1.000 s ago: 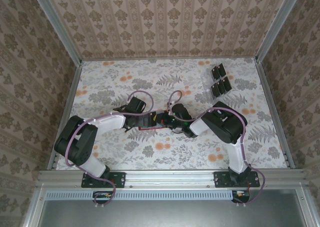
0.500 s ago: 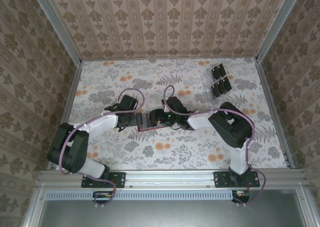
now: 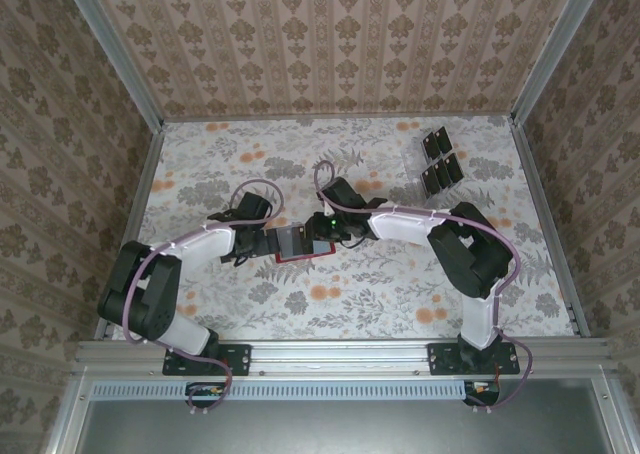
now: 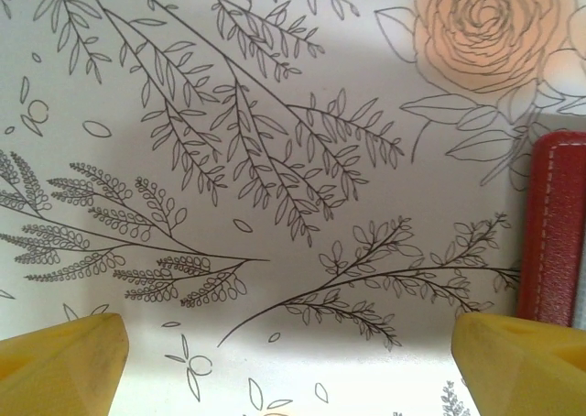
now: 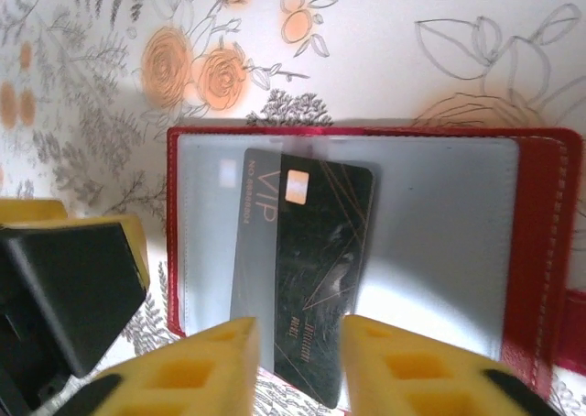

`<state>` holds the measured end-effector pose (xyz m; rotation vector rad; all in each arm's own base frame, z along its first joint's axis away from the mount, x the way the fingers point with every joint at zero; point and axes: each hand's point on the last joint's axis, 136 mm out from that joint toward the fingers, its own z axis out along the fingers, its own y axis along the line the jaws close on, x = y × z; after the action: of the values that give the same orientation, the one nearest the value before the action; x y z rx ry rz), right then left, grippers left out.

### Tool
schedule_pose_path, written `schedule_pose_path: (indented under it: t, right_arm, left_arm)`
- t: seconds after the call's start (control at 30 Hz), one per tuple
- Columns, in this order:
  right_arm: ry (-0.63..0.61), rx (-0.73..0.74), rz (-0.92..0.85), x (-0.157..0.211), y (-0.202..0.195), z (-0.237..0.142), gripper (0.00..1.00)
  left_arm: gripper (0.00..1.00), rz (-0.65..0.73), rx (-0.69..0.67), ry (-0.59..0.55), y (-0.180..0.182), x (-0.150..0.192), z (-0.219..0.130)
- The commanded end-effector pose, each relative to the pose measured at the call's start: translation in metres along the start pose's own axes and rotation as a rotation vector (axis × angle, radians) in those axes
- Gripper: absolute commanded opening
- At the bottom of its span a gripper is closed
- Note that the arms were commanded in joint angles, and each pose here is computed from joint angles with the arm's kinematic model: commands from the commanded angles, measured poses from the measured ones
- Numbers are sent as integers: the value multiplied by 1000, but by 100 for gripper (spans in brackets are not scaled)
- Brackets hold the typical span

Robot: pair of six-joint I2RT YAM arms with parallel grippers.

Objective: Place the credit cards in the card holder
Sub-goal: Insert the credit card into the card slot.

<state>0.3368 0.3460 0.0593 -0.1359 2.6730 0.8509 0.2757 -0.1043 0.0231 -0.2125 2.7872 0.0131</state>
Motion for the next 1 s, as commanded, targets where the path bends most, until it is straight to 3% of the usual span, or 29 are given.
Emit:
schedule_pose_path:
  t: [0.0, 0.23, 0.97]
  right_arm:
    - [49, 123, -49, 7, -22, 3, 20]
    - [72, 150, -60, 6, -27, 18, 10]
    - [109, 79, -58, 5, -5, 42, 8]
  left_arm:
    - [100, -27, -58, 38, 13, 10, 6]
    - [100, -23, -69, 54, 13, 11, 11]
    - [100, -31, -46, 76, 9, 8, 24]
